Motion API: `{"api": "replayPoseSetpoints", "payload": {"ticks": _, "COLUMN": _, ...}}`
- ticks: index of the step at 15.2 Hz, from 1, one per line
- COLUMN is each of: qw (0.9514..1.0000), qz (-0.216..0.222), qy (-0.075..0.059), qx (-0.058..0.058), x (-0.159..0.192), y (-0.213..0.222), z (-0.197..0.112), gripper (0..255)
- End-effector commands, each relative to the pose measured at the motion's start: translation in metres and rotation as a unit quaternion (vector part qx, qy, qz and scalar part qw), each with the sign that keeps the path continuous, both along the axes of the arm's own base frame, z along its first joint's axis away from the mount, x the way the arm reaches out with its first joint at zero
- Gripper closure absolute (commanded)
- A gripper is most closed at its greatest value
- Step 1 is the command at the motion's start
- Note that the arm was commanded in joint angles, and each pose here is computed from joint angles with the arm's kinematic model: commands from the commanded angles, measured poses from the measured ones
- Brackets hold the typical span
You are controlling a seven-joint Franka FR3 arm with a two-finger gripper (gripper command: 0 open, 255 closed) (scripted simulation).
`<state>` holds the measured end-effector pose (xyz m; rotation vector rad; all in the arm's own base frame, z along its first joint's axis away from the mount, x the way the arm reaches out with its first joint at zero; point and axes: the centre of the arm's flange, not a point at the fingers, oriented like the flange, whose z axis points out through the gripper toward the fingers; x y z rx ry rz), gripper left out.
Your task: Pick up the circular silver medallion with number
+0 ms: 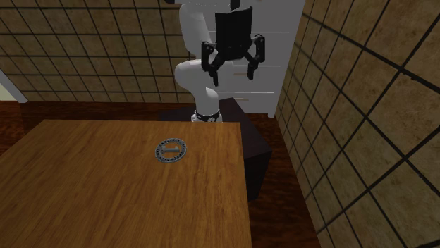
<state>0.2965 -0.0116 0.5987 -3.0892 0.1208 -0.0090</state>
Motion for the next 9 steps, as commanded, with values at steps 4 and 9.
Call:
{"api": "replayPoseSetpoints", "payload": {"ticks": 4, "qw": 0.9974, "qz": 0.072, "qy": -0.002, "qx": -0.001, "x": -0.013, "y": -0.029, "z": -0.023, "gripper": 0}}
{"api": "replayPoseSetpoints", "payload": {"ticks": 9, "qw": 0.9818, "qz": 0.190, "qy": -0.004, "qx": -0.004, "x": -0.024, "y": -0.080, "z": -0.061, "gripper": 0}}
